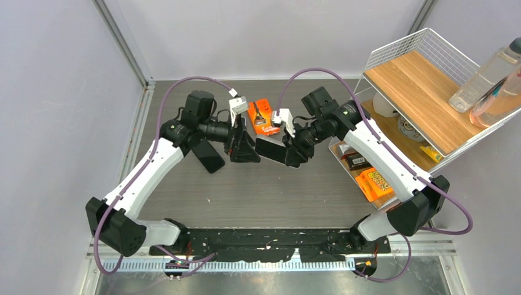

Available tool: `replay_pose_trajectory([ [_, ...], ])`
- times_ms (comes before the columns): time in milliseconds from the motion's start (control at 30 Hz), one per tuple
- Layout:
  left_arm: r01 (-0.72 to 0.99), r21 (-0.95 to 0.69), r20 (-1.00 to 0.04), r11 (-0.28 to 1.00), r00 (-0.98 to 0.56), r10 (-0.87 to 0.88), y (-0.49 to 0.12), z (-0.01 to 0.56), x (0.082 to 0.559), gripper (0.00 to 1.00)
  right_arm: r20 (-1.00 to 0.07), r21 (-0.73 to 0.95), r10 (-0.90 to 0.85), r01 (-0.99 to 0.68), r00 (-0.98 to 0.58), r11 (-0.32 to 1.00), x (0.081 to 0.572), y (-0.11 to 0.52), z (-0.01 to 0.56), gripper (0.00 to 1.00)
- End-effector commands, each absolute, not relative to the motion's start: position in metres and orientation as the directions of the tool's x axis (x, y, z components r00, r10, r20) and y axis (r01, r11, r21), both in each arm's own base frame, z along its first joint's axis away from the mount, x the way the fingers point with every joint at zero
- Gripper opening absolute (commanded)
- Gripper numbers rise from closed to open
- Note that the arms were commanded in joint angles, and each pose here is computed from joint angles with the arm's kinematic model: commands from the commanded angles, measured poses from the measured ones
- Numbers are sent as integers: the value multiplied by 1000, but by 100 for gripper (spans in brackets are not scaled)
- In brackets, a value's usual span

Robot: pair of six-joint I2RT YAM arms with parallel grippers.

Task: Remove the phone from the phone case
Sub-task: Remove the phone case from the phone.

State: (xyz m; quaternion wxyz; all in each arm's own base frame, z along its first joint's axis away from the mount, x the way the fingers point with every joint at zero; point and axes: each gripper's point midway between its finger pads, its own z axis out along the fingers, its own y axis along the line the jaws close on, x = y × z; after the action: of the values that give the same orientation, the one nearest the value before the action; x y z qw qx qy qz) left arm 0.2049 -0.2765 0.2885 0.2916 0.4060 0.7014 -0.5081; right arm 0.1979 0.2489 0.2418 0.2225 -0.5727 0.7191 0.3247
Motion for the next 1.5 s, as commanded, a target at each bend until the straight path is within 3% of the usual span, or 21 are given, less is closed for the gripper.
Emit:
replay_pose_trajectory([
  [0,977,8,-999,-214,15,30,-295,405,171,89,-797,256,-586,-961,-146,-107,171,306,254,5],
  [467,962,40,-995,-271,62,73,-280,388,147,90,-785,309,-595,-942,-172,-135,171,310,251,5],
  [767,994,34,-986,-102,50,162,-249,347,172,89,-801,278,-568,-958,-191,-70,188,299,258,5],
  [967,999,33,-989,24,29,146,-224,345,192,89,-844,215,-511,-976,-163,-43,199,289,291,5],
  [1467,995,-70,-995,70,-75,65,-232,319,205,86,-943,34,-332,-999,-21,-33,205,291,390,5],
])
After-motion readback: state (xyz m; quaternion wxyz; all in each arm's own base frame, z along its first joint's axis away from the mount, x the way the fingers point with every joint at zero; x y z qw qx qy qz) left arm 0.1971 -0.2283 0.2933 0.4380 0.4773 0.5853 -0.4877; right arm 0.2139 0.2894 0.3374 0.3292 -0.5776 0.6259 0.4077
